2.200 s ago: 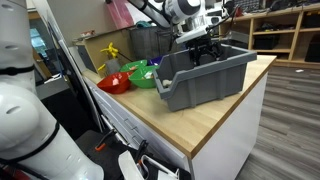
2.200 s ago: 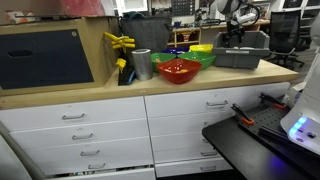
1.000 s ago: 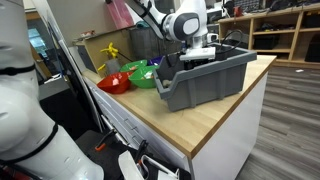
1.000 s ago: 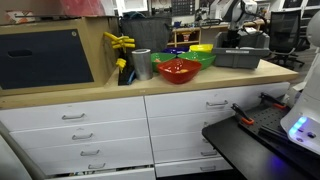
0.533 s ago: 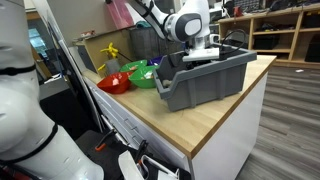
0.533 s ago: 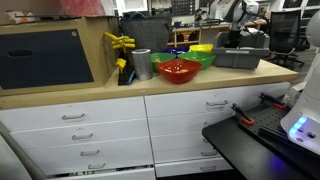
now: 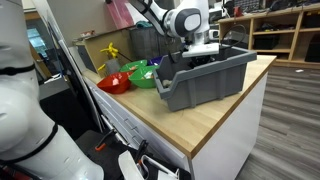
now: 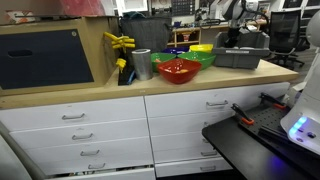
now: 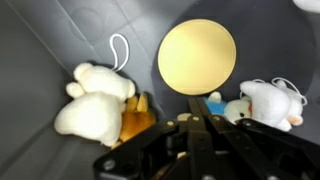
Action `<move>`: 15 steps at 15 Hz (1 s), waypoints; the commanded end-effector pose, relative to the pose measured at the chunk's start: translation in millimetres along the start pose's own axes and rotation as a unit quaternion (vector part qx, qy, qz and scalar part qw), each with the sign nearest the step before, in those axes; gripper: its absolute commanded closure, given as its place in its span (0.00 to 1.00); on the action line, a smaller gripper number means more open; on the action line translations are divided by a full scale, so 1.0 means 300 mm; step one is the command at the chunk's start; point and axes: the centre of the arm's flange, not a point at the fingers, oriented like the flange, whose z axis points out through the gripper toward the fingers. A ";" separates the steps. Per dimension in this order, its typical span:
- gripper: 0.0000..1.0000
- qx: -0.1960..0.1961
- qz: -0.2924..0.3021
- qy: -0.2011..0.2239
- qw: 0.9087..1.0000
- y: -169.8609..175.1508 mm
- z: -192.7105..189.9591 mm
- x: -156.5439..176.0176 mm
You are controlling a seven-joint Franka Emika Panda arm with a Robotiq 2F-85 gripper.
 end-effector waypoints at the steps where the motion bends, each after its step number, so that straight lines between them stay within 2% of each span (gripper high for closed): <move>1: 1.00 -0.006 0.004 0.004 1.000 -0.014 -0.120 0.043; 13: 1.00 -0.004 -0.003 0.007 1.000 -0.040 -0.315 0.103; 14: 0.84 -0.009 -0.007 0.006 1.000 -0.028 -0.309 0.107; 15: 0.73 -0.017 -0.006 0.003 1.000 -0.009 -0.294 0.116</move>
